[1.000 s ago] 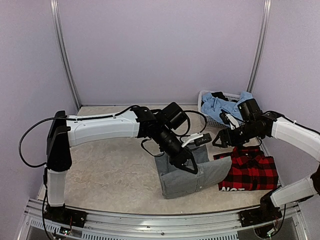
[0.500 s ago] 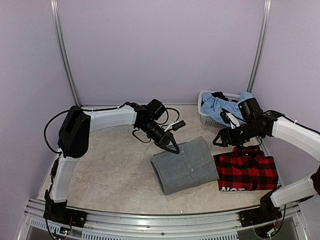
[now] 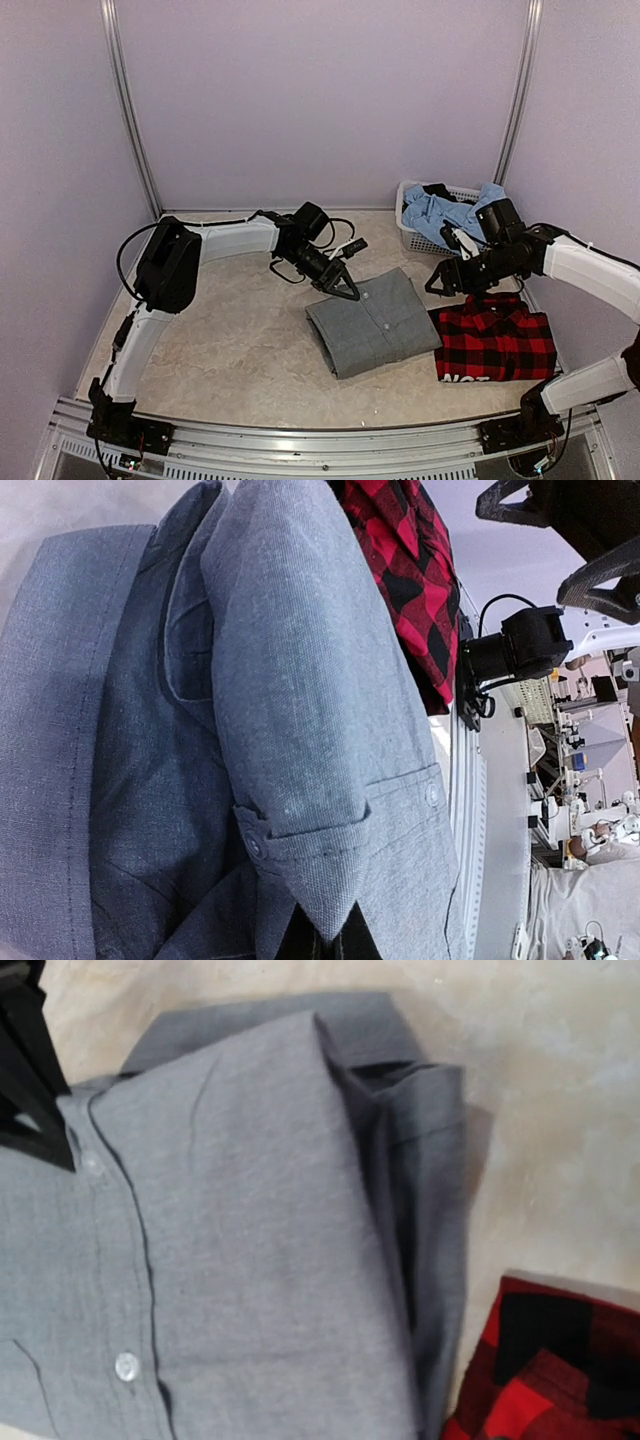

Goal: Fold and stack the long sleeve shirts
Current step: Fold the 2/3-rectangle-folded shirt at the center of the board, then smooth out the square-folded shirt at the center of the board.

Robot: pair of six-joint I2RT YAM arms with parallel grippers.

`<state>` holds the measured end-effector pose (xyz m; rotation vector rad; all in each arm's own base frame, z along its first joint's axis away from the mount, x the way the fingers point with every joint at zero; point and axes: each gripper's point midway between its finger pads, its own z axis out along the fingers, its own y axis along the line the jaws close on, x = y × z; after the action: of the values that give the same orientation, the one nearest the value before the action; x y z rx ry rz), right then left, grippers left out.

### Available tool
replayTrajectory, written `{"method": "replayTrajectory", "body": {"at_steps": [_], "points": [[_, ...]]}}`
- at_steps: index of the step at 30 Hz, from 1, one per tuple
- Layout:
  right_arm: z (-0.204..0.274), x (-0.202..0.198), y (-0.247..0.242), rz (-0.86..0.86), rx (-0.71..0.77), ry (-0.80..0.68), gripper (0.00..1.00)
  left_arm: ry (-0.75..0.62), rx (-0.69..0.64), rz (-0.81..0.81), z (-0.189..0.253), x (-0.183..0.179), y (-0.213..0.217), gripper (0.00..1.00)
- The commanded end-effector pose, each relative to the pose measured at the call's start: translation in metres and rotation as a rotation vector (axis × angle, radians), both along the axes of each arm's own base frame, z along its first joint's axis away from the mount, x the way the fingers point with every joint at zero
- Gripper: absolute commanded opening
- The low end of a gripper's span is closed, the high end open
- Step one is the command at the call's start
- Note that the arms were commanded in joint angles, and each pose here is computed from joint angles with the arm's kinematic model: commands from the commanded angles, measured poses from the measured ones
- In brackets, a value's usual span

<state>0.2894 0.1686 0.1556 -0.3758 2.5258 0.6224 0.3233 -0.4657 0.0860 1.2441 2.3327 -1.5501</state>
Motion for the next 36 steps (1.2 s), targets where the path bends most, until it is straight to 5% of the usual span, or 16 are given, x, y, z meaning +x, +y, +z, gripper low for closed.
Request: {"method": "replayTrajectory", "body": {"at_steps": [1,9,18,24,36], "points": [[-0.001,-0.003,-0.001,-0.007,0.031,0.002,0.68,-0.049,-0.06,-0.005,0.012,0.015,-0.01,0.02],[-0.012,-0.008,0.002,0.0,0.055,0.024,0.68,-0.079,-0.06,0.083,-0.005,0.046,-0.016,0.14],[-0.042,-0.011,0.004,-0.009,0.056,0.077,0.68,-0.303,-0.039,0.325,0.015,0.111,-0.008,0.54],[-0.042,-0.005,0.009,-0.001,0.072,0.057,0.68,-0.453,-0.059,0.537,0.065,0.138,0.027,0.79],[-0.041,0.04,0.01,-0.059,-0.001,-0.005,0.76,-0.418,-0.095,0.751,0.091,0.084,0.09,0.93]]}}
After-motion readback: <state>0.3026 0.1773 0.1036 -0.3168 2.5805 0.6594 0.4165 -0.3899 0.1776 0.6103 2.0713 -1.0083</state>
